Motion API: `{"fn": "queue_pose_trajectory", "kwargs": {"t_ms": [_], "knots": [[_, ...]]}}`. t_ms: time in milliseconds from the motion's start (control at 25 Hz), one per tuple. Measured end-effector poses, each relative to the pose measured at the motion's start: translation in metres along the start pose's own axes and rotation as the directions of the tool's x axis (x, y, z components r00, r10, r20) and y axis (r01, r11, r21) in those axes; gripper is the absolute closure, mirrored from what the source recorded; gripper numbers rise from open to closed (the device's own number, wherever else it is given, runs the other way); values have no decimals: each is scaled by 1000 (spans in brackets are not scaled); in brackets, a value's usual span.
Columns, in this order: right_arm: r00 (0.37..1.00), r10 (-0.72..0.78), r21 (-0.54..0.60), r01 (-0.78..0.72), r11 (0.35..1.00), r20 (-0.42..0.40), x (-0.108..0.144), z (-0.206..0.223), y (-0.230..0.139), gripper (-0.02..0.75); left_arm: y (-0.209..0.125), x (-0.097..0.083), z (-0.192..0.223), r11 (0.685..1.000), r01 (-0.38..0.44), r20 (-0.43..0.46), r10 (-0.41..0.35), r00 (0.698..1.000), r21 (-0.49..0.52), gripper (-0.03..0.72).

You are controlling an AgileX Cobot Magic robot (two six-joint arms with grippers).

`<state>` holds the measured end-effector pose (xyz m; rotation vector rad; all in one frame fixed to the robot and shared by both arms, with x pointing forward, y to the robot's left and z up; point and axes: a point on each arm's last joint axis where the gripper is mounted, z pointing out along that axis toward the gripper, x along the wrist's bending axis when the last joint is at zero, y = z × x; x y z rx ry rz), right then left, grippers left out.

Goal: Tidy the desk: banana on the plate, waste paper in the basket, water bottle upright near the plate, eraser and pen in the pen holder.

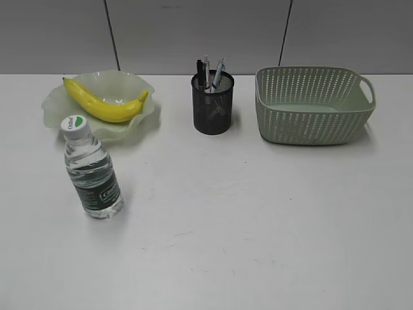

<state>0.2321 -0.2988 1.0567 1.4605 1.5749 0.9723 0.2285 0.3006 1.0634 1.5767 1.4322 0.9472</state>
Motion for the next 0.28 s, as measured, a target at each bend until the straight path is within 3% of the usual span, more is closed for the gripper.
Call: {"fn": "queue_pose_trajectory", "kwargs": {"t_ms": [280], "knots": [[1000,1,0,-1,1000,0,0,0,0,305,0,0,0,1000,0,0,0,1000,0,450]]}}
